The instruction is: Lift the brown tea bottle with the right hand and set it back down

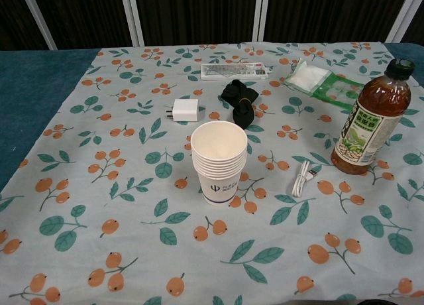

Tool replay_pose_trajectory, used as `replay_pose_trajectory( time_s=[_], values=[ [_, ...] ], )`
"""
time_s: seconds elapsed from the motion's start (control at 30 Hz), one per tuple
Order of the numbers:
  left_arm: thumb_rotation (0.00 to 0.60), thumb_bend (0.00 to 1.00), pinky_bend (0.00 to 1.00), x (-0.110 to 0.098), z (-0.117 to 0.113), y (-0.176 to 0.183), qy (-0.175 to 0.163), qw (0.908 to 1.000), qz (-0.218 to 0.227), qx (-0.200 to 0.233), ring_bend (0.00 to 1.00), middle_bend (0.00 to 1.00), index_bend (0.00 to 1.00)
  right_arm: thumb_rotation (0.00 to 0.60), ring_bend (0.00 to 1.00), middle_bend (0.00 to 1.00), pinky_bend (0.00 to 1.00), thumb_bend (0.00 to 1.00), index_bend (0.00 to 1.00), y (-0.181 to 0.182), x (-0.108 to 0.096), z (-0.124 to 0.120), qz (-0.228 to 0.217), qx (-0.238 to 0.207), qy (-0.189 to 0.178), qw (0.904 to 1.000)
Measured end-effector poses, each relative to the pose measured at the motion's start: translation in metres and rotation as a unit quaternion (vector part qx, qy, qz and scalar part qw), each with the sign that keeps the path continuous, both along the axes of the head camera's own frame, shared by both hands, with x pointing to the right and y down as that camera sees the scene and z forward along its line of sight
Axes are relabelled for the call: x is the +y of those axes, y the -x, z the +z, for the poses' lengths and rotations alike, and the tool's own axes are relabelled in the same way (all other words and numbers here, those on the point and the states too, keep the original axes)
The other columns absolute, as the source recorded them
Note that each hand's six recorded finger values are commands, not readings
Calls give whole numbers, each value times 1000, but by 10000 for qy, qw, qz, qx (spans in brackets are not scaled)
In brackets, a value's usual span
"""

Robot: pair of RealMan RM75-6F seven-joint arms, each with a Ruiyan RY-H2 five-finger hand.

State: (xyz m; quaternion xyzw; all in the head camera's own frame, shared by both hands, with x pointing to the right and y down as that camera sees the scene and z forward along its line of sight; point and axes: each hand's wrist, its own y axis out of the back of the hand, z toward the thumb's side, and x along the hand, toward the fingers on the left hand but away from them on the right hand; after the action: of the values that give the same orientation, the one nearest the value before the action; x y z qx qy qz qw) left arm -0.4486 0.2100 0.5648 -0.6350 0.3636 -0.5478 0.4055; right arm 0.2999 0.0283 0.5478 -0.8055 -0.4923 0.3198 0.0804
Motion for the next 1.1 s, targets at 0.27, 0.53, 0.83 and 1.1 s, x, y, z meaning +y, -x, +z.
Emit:
replay_pose_trajectory(
  time_s=[0.27,0.53,0.83,1.1],
  values=[
    [600,375,0,0,0,1,35,10000,-26,6,0,0,26,600,82,11,152,49,0,3,0,-1,-68,134,-56,9999],
    [600,375,0,-1,0,1,41,10000,-28,31,0,0,26,600,82,13,152,48,0,1,3,4,-44,336,-75,9994],
    [600,375,0,0,-1,2,36,10000,-39,24,0,0,26,600,82,13,152,42,0,-1,5,7,-40,451,-46,9990],
    [600,375,0,0,0,2,40,10000,-59,4,0,0,26,600,76,9,145,27,0,-12,9,2,70,544,-152,9984]
  ],
)
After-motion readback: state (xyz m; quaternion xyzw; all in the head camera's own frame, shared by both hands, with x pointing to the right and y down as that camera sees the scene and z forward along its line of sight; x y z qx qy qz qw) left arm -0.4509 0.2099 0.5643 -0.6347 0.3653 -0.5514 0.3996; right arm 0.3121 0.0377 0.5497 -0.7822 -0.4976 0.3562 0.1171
